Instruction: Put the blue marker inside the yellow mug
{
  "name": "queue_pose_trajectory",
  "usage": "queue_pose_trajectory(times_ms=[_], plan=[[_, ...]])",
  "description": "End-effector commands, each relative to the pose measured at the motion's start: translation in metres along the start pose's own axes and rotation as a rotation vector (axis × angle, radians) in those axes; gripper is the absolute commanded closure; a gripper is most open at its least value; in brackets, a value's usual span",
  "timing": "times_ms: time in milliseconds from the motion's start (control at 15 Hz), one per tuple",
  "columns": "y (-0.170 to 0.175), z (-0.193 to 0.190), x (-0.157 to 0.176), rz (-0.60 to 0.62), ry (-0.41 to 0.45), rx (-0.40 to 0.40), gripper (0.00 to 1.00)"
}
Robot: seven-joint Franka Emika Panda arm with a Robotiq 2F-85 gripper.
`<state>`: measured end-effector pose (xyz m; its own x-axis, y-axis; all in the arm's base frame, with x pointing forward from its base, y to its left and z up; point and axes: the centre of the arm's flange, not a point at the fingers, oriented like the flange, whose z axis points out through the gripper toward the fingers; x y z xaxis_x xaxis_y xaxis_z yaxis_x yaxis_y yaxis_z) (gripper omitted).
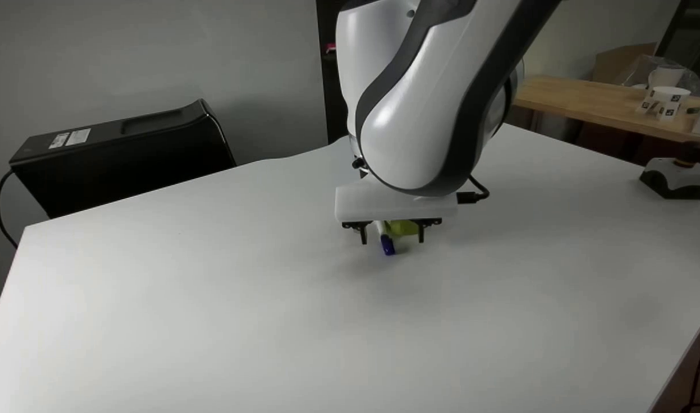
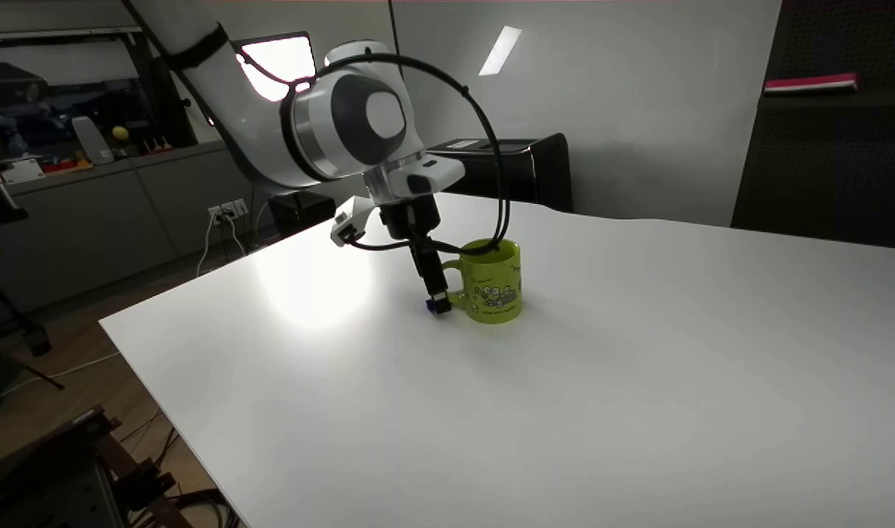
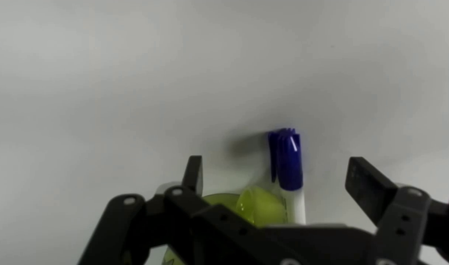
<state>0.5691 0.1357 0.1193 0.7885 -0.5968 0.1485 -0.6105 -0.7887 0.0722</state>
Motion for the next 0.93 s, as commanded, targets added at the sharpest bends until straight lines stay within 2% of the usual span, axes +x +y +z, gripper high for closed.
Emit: queue_pose_trajectory(times_ms=[0, 533, 600, 733, 867], plan=[[-0.013, -0.002, -0.001, 0.031, 0.024, -0.002, 0.0], [-0.018, 0.015, -0.014, 0.033, 0.022, -0.016, 0.0], [-0.017, 0.017, -0.014, 0.033, 0.024, -0.019, 0.25], [-0.018, 0.016, -0.013, 0.035, 0.031, -0.015, 0.32], [-0.019, 0.014, -0.012, 0.037, 0.036, -0.015, 0.47]])
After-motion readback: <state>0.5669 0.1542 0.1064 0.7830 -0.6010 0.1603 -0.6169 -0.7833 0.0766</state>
